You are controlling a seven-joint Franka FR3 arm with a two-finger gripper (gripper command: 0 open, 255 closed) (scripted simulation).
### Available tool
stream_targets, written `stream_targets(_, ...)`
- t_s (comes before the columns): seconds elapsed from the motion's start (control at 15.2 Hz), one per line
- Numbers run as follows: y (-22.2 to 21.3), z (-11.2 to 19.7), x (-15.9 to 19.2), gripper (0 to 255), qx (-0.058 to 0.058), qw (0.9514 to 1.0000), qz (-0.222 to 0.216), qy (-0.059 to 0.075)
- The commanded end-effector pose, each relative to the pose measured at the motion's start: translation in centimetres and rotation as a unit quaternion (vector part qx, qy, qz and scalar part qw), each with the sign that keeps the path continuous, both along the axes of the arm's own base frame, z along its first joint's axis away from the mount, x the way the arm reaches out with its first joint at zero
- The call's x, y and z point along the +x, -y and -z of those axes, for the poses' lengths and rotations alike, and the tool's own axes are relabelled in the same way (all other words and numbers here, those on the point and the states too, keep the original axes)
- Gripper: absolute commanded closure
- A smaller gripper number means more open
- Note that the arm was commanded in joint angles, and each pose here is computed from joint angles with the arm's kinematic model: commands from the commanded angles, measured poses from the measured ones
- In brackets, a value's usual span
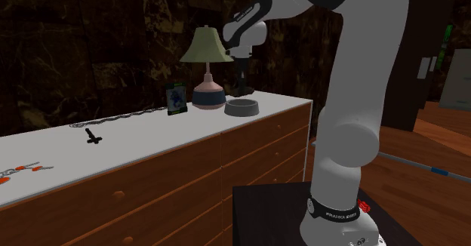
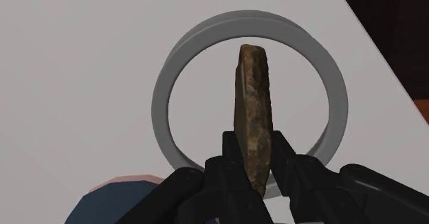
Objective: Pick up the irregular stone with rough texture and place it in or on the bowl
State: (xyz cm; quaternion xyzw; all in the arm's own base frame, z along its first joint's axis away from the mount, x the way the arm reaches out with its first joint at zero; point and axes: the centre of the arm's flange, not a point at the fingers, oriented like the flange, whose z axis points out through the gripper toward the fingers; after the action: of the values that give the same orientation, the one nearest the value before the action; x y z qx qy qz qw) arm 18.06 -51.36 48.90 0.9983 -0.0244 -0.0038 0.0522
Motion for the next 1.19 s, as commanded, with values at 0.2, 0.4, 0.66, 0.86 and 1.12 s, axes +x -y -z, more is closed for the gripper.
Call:
stream_targets(0.2,-0.1,3.0,0.0,255,0.000,1.0000,0.000,0.000)
stream_targets(0.4,-0.1,3.0,0.0,255,0.000,1.0000,0.000,0.000)
stream_targets(0.66,-0.1,3.0,0.0,255,0.000,1.0000,0.000,0.000)
stream_targets(0.86,-0.1,3.0,0.3,0,0.000,1.0000,0.000,0.000)
stream_targets(1.12,-0.1,3.0,0.0,0,0.000,1.0000,0.000,0.000)
